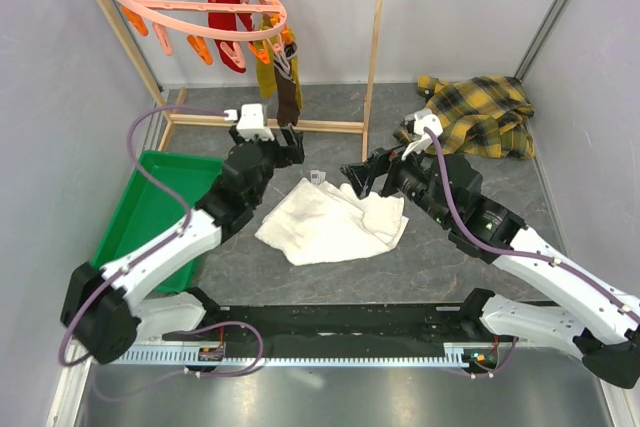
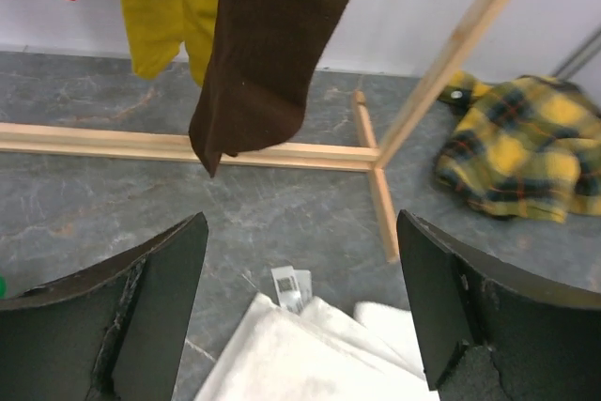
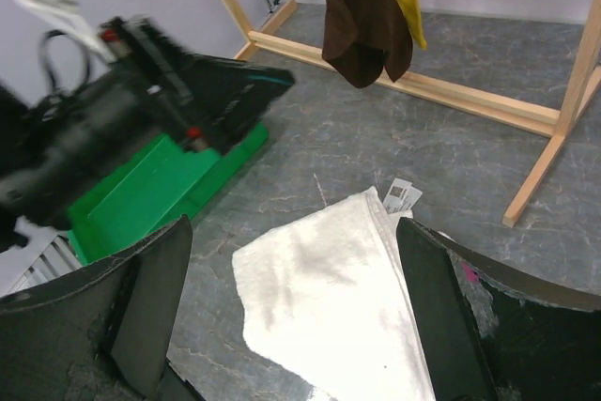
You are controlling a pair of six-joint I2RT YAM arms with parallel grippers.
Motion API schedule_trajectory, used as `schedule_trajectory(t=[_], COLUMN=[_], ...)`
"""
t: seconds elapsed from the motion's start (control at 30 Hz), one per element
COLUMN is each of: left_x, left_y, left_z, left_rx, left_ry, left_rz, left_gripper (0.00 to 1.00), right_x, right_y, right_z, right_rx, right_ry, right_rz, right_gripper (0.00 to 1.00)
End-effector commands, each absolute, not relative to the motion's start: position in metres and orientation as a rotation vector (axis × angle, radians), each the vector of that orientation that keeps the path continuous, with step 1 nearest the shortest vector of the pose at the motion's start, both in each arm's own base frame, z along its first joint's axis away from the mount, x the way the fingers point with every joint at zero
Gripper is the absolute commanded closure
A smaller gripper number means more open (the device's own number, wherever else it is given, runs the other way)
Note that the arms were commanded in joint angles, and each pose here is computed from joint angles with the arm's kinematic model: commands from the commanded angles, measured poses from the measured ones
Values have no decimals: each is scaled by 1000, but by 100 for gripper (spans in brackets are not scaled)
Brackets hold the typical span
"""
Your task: Remove the socks clipped to the hanger
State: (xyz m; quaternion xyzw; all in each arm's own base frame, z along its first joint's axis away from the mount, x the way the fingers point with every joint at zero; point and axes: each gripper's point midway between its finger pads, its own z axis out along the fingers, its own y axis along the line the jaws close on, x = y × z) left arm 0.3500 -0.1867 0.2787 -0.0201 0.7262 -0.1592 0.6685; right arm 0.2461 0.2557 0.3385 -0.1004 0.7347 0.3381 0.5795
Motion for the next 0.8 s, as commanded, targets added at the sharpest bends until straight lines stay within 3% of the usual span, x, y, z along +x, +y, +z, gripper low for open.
schedule_trajectory(t=[0.0,0.33,0.67,0.73,0.77], left_x=[393,424,470,478,480], left_y=[-183,-172,-190,-194,-195], left_z=[309,314,272,264,263], left_rx=[-114,-76,-23,-7,-1], left_ry=[1525,1500,1555,1569,1573], left_rz=[-273,-265,-193,-181,-177], left_gripper=[13,13,14,24,41], right_x=[241,249,258,260,261], right_y=[253,247,240,241,242], right_z=[363,369,371,372,372], right_rx=[-282,-266,-263,-267,-267], right_ry=[1616,1626,1613,1612,1614], right_rz=[803,742,657,648,646], right_gripper=[2,2,2,2,2])
